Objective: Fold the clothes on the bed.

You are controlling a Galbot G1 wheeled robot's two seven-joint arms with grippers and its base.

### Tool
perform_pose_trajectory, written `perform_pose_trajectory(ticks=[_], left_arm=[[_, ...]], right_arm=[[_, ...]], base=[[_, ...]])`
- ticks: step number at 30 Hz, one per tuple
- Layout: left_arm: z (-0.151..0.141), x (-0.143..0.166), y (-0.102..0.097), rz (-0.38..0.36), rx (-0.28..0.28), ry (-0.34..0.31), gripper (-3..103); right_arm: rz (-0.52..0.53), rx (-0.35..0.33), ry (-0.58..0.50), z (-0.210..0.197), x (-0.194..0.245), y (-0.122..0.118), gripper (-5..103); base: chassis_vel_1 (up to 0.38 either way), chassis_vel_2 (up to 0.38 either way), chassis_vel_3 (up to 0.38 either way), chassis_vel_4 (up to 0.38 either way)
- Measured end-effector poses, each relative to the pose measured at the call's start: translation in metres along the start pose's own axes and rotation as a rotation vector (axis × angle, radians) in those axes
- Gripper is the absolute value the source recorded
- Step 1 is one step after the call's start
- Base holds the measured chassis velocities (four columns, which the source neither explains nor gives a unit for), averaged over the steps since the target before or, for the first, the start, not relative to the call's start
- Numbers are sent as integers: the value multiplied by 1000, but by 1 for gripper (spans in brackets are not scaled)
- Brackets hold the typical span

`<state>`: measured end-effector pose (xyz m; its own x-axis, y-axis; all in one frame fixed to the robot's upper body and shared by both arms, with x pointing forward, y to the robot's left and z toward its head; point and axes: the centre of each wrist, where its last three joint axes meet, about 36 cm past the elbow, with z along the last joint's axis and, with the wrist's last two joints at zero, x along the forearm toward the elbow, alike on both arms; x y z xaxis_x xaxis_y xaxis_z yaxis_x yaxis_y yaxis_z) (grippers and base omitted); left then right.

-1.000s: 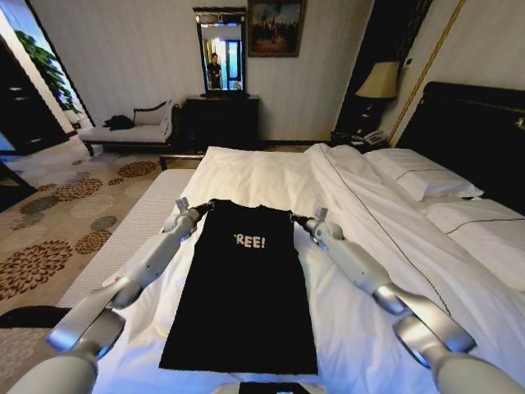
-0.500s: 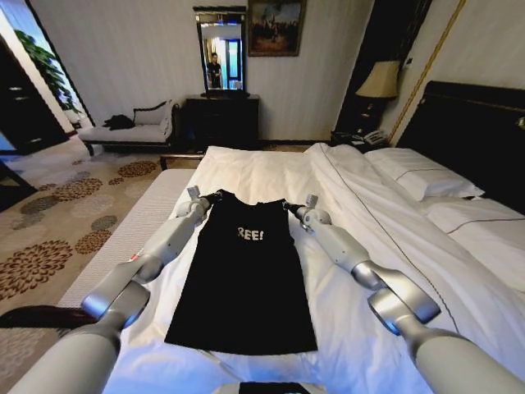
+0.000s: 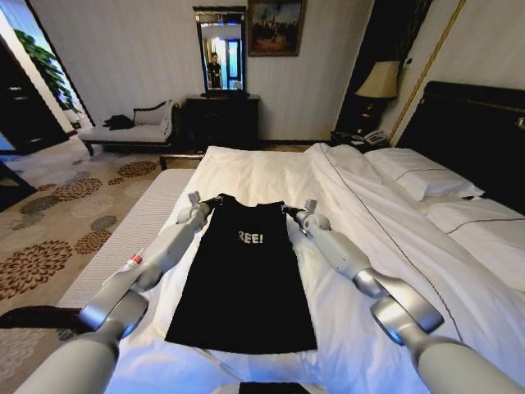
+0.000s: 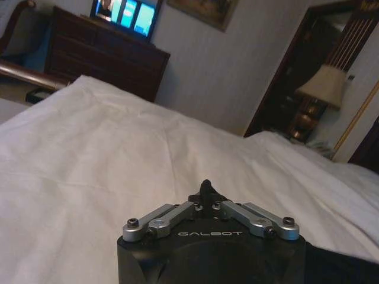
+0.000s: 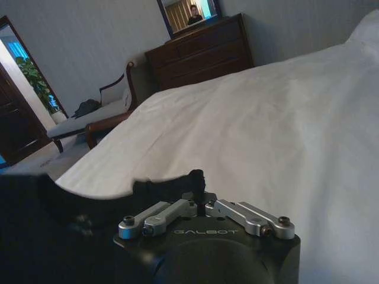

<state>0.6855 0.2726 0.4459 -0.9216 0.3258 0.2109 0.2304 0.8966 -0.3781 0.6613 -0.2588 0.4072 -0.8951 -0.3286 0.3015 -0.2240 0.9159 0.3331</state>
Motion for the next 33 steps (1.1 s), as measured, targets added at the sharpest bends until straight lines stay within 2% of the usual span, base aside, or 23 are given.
perform_pose_trajectory(ticks=[5,10,16,25,28,29,33], left_arm=[[5,26,-4,40,29,-34,1],[26,54,-15,90,26,-28,1],[37,79,-15,93,23,-38,1],[43,123,-19,121,-7,-60,1],[47,148,-20,124,-10,-61,1],[47,148,-20,124,-10,-61,1],[54,186,-24,135,-32,-41,1]], right_arm=[[-12,46,-14,15,25,9,1],[-29,76,-39,14,46,21,1],[-48,124,-70,13,74,25,1],[-62,119,-93,25,114,30,1],[-87,127,-108,30,136,44,1],[-87,127,-108,30,136,44,1],[-122,132,-107,42,171,56,1]], base=[[0,0,0,0],[0,0,0,0],[0,0,0,0],[0,0,0,0],[0,0,0,0],[0,0,0,0],[0,0,0,0]])
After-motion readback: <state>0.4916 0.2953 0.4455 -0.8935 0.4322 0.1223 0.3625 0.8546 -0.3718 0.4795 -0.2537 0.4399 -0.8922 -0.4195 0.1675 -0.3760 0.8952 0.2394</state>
